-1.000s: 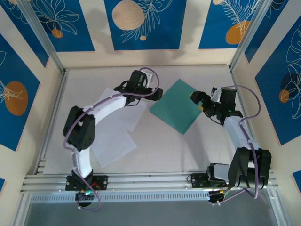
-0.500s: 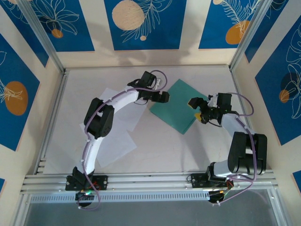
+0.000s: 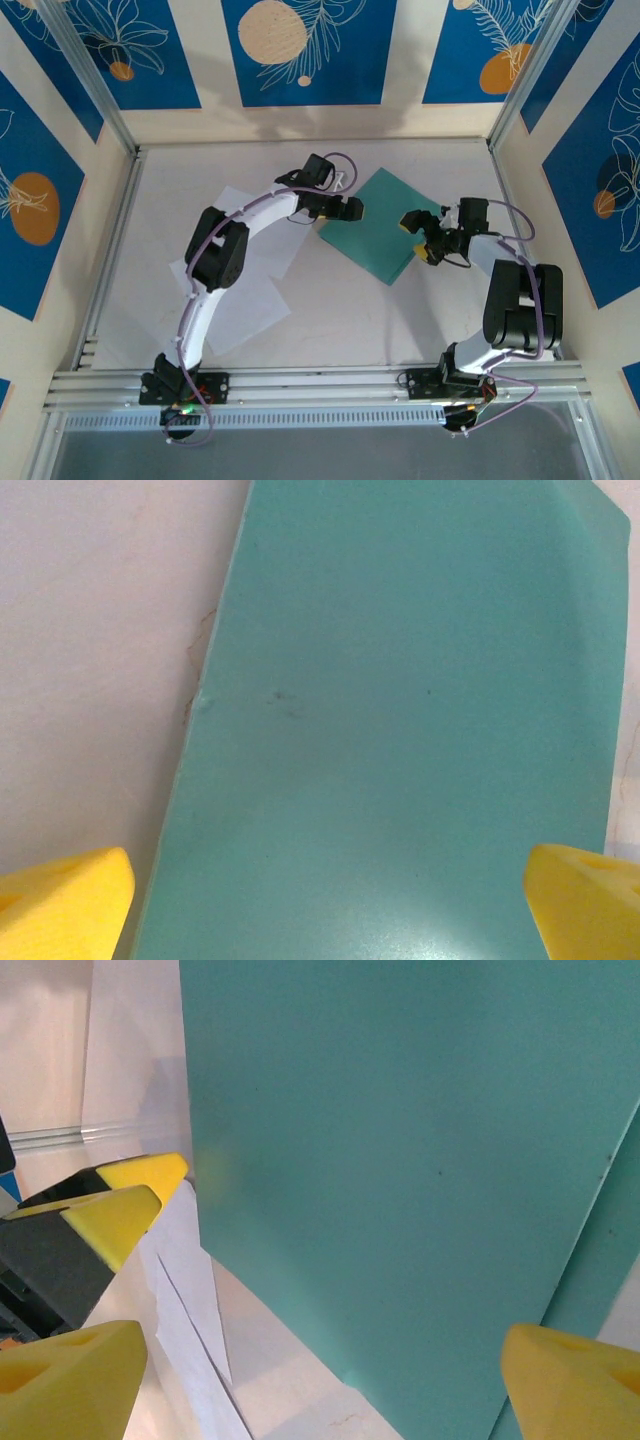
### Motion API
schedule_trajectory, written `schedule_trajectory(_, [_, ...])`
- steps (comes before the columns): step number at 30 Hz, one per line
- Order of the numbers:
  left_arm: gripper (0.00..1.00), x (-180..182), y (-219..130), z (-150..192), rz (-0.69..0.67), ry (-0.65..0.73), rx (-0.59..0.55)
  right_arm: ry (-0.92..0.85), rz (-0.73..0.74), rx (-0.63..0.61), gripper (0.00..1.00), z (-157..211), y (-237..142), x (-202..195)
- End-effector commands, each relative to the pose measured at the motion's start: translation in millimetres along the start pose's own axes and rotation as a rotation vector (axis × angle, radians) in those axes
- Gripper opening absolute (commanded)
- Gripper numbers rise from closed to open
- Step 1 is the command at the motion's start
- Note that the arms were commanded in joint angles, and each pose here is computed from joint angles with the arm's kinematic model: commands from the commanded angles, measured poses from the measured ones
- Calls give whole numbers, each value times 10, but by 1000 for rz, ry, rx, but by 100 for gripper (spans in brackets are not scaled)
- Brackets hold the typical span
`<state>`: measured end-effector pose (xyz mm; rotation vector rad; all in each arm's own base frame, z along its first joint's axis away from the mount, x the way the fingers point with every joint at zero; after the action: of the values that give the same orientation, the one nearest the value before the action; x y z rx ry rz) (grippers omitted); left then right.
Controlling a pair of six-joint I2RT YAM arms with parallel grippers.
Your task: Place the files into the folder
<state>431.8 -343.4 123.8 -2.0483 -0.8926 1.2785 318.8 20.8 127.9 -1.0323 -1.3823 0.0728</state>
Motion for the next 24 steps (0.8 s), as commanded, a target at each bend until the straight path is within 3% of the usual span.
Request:
schedule_trajectory(1, [100, -19, 39, -21, 35, -18, 15, 0, 19, 3, 92, -61, 20, -15])
schedule_trajectory(24, [100, 12, 105, 33, 47, -43, 46, 15, 50, 36, 90, -68, 156, -145])
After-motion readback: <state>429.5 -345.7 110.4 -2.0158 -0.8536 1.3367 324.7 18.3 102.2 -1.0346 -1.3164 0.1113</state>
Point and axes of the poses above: each hand's point on the last joint's axis, 136 mm out from that joint toward the fingers, its own y axis out along the fingers, its own x axis along the line the jaws close on, z = x × y, the point moved 7 cm from there along -y, back along the fingers, and after that the axes turned 6 degrees about -y, right-handed, at the moved point
